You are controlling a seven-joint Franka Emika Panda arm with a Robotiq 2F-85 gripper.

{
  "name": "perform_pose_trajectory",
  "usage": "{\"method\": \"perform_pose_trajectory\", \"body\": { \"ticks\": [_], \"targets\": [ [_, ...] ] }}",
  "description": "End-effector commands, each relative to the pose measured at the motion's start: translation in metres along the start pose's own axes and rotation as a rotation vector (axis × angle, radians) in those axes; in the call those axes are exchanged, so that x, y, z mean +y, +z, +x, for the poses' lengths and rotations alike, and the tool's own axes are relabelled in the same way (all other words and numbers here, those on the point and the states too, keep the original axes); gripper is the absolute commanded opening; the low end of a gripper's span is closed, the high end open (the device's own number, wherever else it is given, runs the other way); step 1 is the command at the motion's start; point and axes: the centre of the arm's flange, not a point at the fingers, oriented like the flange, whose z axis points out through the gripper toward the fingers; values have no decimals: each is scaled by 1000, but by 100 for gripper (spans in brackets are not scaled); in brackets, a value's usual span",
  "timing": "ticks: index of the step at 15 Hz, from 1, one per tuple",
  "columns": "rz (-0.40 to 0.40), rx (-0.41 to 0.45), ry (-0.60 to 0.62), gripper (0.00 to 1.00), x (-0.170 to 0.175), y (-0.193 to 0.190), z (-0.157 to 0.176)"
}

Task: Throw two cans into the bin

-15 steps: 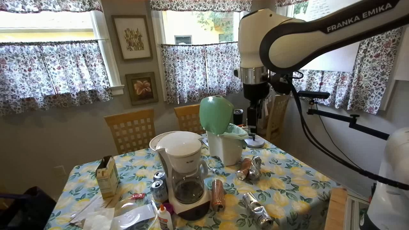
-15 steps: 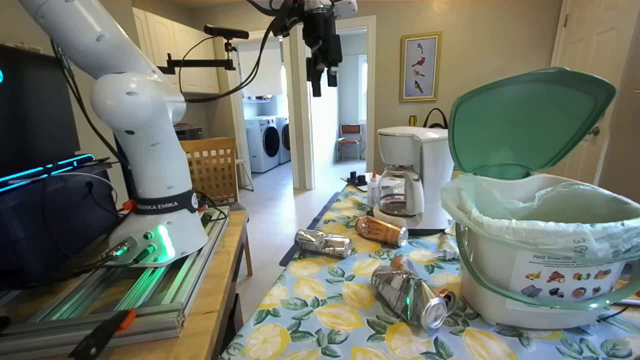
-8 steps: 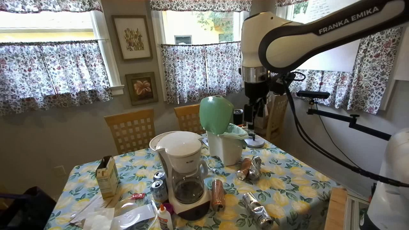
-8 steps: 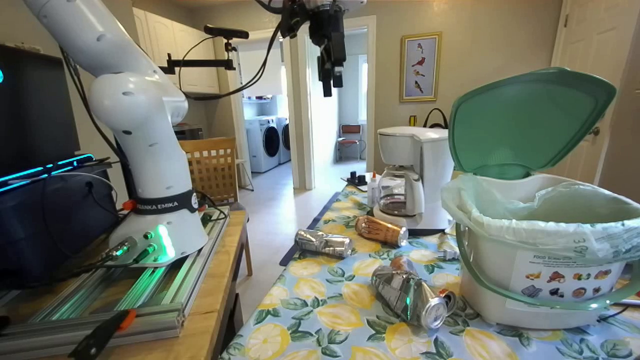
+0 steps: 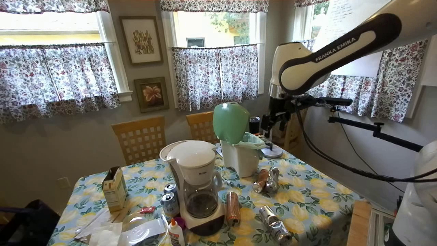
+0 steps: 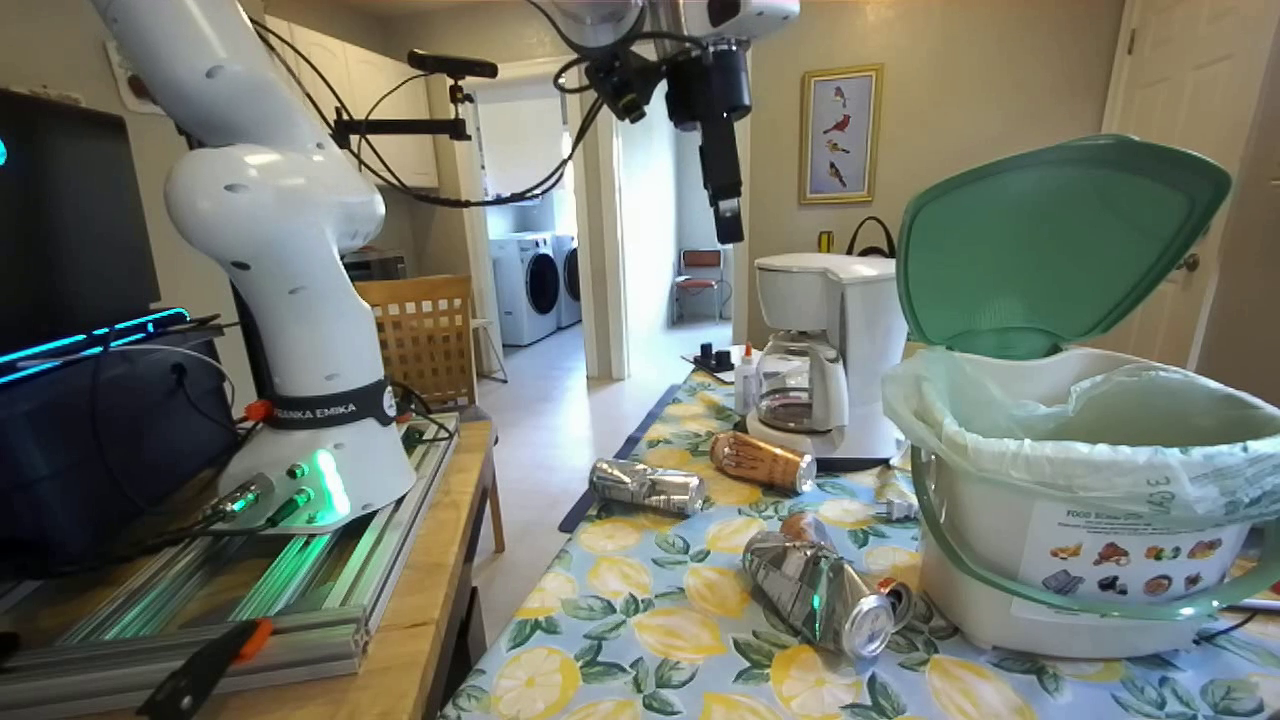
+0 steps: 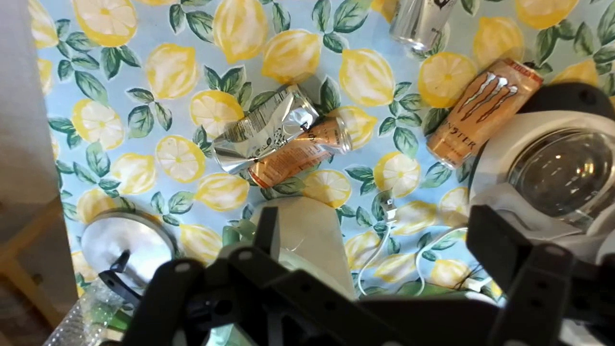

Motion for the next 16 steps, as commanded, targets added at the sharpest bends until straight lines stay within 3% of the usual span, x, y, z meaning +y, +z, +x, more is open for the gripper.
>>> {"method": "perform_pose_trajectory", "body": {
  "ticks": [1, 3, 4, 11, 16],
  "targets": [
    [54, -12, 57, 100, 13, 42, 4],
    [62, -24, 75, 100, 16, 60, 3],
    [34, -22, 60, 100, 14, 41, 1],
    [38, -36, 71, 100, 15, 57, 1],
    [54, -43, 256, 100, 40, 96, 17]
  ]
}}
